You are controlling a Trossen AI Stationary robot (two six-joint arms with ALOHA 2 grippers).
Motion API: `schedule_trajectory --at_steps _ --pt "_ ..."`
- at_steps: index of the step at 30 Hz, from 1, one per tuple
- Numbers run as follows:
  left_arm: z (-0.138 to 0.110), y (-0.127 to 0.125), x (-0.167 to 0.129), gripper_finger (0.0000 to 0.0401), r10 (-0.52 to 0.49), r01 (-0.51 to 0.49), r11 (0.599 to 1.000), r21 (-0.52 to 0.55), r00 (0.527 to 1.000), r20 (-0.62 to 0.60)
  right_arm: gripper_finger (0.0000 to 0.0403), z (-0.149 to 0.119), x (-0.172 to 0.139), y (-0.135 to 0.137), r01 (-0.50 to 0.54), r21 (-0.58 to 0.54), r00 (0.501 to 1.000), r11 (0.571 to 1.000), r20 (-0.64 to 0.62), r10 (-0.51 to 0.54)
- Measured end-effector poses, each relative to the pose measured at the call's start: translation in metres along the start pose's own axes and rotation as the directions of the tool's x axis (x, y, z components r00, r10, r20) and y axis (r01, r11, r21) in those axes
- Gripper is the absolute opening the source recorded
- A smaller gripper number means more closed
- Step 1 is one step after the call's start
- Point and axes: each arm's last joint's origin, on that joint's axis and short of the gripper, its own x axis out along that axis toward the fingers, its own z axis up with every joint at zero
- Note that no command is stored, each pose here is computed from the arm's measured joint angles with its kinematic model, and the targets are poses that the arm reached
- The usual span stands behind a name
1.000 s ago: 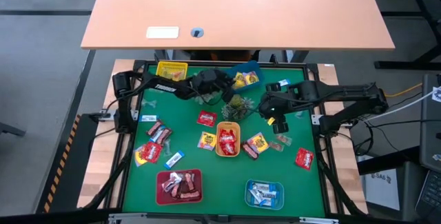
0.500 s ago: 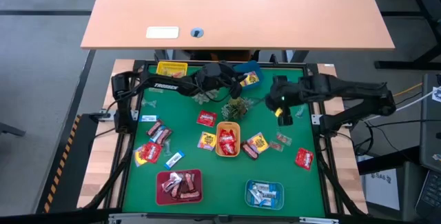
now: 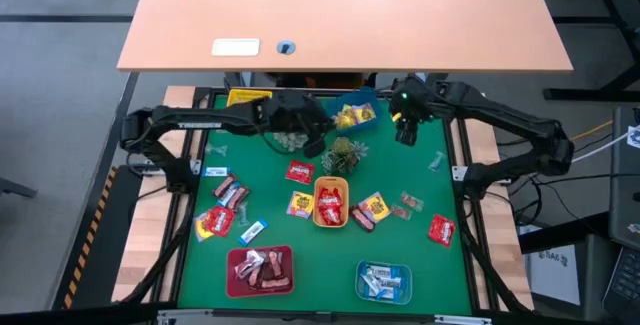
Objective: Sort candy
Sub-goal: Put the blue chocolate bar into the light blue bin
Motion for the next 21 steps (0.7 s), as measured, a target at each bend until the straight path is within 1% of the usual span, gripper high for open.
schedule_trajectory --at_steps 3,6,11,13,17,19,21 --pt "0.003 -0.013 -0.007 0.0073 -0.034 0.034 0.999 0.031 0.999 0.008 0.0214 -0.011 0.022 -0.014 0.029 0.001 0.999 1.000 -0.027 -0.029" --pt "0.003 -0.023 -0.008 0.0073 -0.062 0.061 0.997 0.052 0.998 0.018 0.0214 -0.021 0.041 -0.026 0.062 -0.058 0.998 0.996 -0.021 -0.063" --pt "-0.003 -0.030 -0.001 0.0073 -0.074 0.074 0.989 0.131 0.997 -0.012 0.0214 -0.039 0.067 -0.038 0.100 -0.130 0.994 0.987 -0.020 -0.103" --pt "-0.005 -0.031 0.003 0.0073 -0.073 0.076 0.988 0.133 0.997 -0.022 0.0214 -0.047 0.074 -0.041 0.074 -0.169 0.996 0.983 -0.033 -0.081" --pt "-0.011 -0.032 0.011 0.0073 -0.071 0.077 0.988 0.135 0.996 -0.046 0.0214 -0.061 0.084 -0.045 -0.012 -0.250 0.999 0.968 -0.042 0.001" --pt "-0.013 -0.032 0.014 0.0073 -0.070 0.078 0.988 0.136 0.996 -0.059 0.0214 -0.066 0.086 -0.047 -0.041 -0.264 0.999 0.964 -0.032 0.033" --pt "-0.016 -0.032 0.019 0.0073 -0.070 0.078 0.988 0.136 0.995 -0.067 0.0214 -0.067 0.089 -0.049 -0.047 -0.254 0.999 0.966 0.001 0.049"
